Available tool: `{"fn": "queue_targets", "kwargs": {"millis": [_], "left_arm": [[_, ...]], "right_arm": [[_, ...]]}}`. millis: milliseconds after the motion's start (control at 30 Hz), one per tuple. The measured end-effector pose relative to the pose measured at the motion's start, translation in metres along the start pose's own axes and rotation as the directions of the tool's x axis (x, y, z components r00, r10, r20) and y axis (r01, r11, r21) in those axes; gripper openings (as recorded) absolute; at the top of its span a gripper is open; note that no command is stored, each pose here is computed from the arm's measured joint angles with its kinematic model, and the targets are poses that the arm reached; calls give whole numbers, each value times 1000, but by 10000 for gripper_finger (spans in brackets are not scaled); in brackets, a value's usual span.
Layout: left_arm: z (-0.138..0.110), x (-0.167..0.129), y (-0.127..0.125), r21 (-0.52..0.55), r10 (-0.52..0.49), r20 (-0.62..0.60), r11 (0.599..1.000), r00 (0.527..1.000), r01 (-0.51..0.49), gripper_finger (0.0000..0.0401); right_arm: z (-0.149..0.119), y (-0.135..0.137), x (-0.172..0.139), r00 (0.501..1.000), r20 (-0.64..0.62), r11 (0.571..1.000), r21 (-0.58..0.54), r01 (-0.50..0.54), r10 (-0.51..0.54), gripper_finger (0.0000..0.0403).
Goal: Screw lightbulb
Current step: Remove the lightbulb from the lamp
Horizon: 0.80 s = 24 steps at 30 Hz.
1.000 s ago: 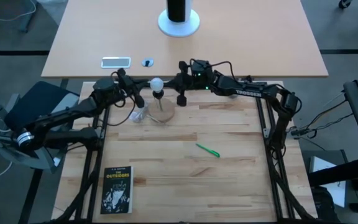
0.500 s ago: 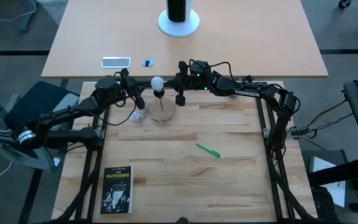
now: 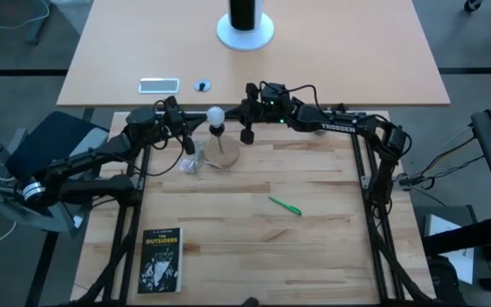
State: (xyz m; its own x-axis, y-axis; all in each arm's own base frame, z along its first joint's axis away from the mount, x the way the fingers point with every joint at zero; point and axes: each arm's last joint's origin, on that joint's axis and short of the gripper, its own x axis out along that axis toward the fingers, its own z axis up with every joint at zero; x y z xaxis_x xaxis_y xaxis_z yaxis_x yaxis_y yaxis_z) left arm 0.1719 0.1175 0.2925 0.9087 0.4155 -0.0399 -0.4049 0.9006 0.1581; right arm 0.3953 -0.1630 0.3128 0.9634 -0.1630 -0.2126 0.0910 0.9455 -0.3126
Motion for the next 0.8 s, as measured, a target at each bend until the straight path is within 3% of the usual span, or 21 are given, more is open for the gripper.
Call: {"fn": "queue_targets", "kwargs": {"millis": [100, 233, 300, 533, 800], "left_arm": [[0, 0, 0, -7, 5, 1, 1000, 1000, -5, 0], [2, -4, 1, -10, 43, 0, 999, 999, -43, 0], [2, -5, 2, 0, 77, -10, 997, 997, -77, 0], [-2, 0, 3, 55, 107, -29, 993, 994, -105, 0], [-5, 4, 2, 53, 60, -37, 997, 997, -58, 0]], "right_arm": [[-1, -1, 0, 1000, -11, 1000, 0, 7, -7, 0], [-2, -3, -10, 985, -132, 993, -38, 109, -113, 0], [4, -5, -17, 983, -134, 992, -46, 120, -125, 0], [11, 1, -14, 998, 10, 997, -41, -63, 63, 0], [0, -1, -2, 999, 13, 999, -6, -43, 43, 0]]}}
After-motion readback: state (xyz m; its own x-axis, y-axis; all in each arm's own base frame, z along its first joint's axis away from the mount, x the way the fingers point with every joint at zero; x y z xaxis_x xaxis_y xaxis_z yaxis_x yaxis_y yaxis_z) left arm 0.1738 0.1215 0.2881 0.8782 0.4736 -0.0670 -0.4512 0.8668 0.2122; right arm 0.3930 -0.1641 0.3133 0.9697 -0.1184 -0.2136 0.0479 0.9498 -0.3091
